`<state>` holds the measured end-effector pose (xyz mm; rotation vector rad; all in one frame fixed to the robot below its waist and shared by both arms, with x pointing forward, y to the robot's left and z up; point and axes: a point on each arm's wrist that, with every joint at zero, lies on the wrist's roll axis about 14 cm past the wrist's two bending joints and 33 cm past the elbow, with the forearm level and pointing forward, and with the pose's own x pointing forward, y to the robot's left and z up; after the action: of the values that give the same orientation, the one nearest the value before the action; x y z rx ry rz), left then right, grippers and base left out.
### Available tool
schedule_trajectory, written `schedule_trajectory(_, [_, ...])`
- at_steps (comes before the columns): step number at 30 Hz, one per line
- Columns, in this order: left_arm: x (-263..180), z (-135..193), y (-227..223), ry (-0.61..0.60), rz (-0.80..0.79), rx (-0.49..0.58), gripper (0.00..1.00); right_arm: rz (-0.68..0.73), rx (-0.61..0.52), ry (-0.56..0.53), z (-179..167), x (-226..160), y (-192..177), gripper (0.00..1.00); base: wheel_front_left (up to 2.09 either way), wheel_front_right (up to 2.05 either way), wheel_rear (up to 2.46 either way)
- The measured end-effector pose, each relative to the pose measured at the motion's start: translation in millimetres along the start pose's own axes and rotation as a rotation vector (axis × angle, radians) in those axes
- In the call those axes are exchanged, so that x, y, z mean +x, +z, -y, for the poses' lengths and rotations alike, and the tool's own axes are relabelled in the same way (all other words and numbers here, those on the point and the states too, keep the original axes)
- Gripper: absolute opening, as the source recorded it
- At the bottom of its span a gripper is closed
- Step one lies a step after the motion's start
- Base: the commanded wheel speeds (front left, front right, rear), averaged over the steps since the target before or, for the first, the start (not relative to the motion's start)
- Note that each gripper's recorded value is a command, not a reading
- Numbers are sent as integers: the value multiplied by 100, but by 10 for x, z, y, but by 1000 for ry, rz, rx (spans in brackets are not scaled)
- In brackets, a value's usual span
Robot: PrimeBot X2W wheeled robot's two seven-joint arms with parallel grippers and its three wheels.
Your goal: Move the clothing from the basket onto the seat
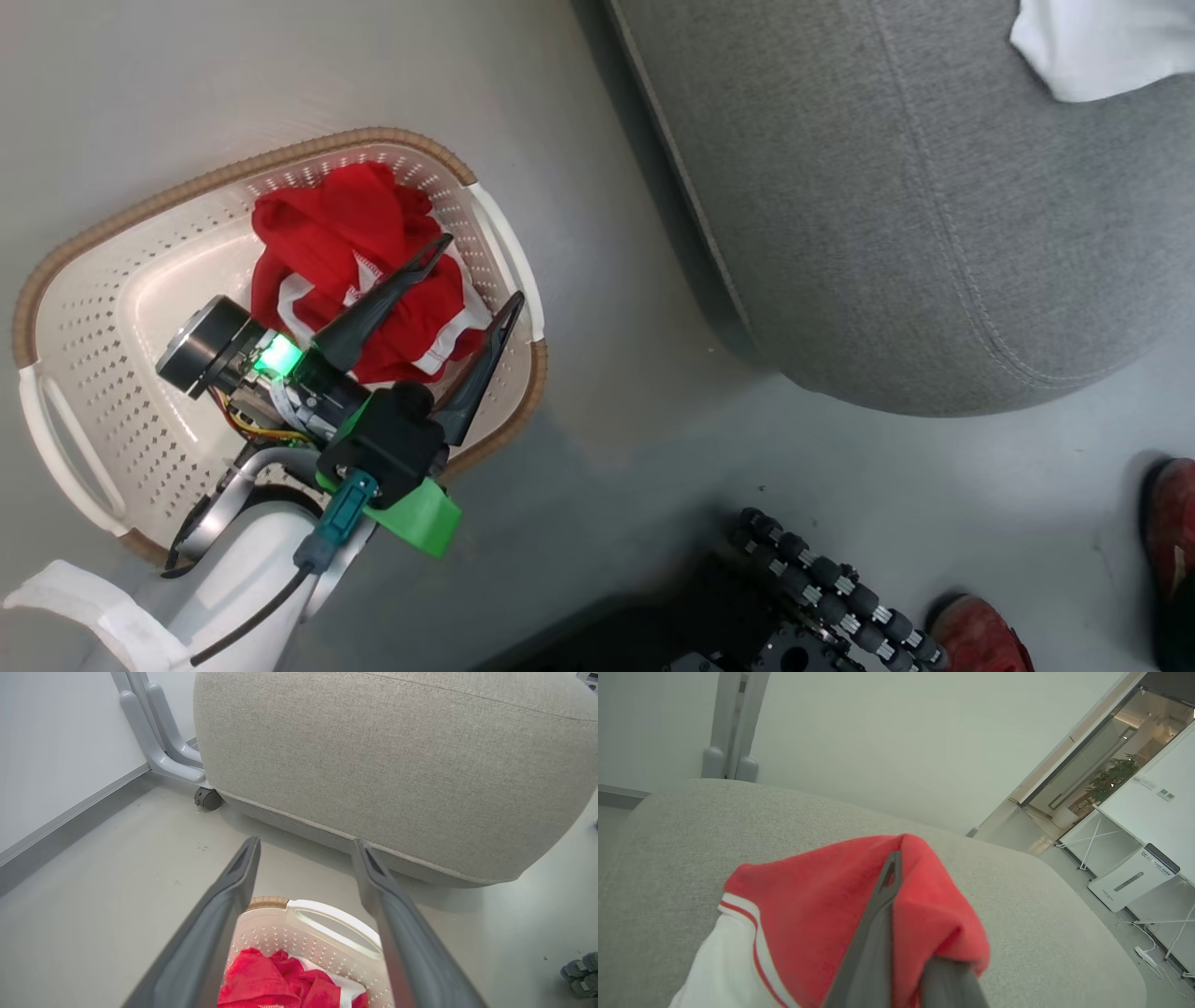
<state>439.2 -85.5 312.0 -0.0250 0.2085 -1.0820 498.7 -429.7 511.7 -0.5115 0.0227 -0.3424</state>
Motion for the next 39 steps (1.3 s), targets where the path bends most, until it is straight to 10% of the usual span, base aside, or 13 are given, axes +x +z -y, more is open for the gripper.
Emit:
schedule_trajectory(4, [-47,-24,-56,10,-19,-6,100,-121,67,-29,-75,-132,-440,9,0,0,0])
schedule_trajectory(5, [-55,-28,-59,11,-22,-5,100,-145,75,-39,-68,-179,-516,34,0,0,0])
schedule_trajectory(6, [-60,-28,-53,11,-23,-2,100,-160,80,-49,-53,-220,-565,94,0,0,0])
schedule_trajectory(7, [-62,-30,-33,12,-21,4,100,-170,80,-65,-11,-270,-591,100,0,0,0])
schedule_trajectory(19, [-128,30,397,132,77,-53,100,-255,120,-193,81,-1284,-678,100,0,0,0])
schedule_trajectory(39, [-1465,-218,1020,693,141,-131,100,5,564,446,-2076,-1739,728,100,0,0,0])
